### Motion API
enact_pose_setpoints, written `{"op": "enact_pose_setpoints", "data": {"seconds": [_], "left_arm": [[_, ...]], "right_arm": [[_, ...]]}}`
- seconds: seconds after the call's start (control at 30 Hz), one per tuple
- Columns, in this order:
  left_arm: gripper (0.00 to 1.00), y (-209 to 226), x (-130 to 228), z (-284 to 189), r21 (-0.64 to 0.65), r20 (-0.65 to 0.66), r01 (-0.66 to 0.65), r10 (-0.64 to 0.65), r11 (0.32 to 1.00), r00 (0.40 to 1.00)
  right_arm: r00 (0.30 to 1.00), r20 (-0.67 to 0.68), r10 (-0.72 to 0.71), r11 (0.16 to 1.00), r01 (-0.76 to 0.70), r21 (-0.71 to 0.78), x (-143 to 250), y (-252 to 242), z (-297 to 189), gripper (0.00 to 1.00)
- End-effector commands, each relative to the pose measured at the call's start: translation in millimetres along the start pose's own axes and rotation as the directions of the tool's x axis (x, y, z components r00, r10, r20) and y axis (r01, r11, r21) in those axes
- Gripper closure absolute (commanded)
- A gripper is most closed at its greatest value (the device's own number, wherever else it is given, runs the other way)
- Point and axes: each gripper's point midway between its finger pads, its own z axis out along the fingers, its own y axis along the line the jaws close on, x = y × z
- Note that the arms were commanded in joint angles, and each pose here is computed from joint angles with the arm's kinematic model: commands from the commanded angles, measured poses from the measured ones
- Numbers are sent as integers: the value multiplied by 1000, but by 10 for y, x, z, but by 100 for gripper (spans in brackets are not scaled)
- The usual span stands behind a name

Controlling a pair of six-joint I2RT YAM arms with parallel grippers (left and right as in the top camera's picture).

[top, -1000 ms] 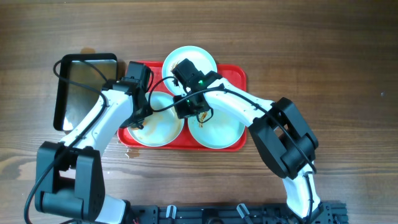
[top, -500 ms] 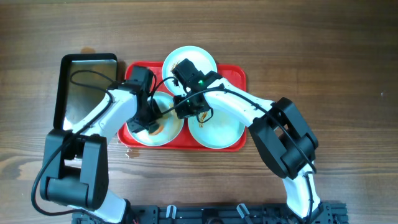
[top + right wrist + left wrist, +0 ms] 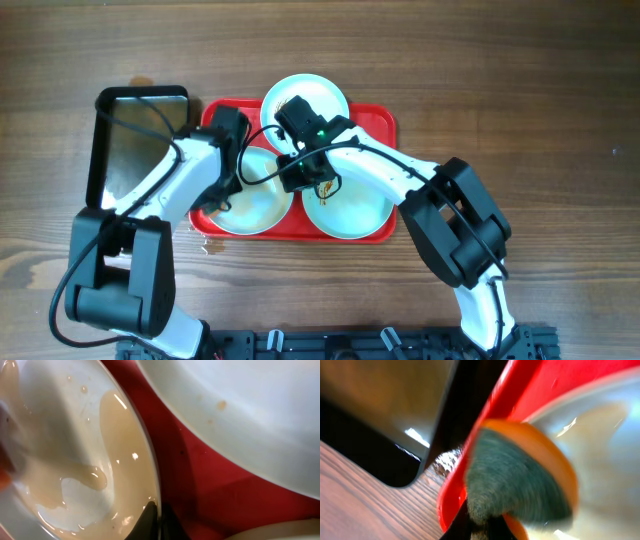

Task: Clean dirty plates on tray and stack at the side
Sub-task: 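Hold the back plate with the right gripper while the left sponge scrubs it, then lift the back plate with the right gripper and carry it right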

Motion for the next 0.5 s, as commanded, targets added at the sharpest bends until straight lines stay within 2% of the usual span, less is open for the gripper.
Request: {"op": "enact_pose_setpoints", "data": {"seconds": [0.0,0.07,0.17,0.3,0.47], "left_arm": [[96,-14,-375,-378,62,120,74,-81,995,990],[96,-93,-378,-572,167,120,85,-106,982,987],[96,-79,-347,-825,259,133,93,-131,961,982],[96,95,-244,-1021,271,146,96,-140,958,979],[96,208,-4,-999,233,66,83,-100,969,993]], "right_arm": [[1000,-28,11,999,-10,37,73,-144,117,96],[1000,-20,9,999,-8,33,53,-136,118,96],[1000,-17,7,999,-7,31,44,-131,118,96],[1000,-9,2,1000,-2,6,18,-77,106,96],[998,43,-35,998,37,-48,-149,160,-234,96]]}}
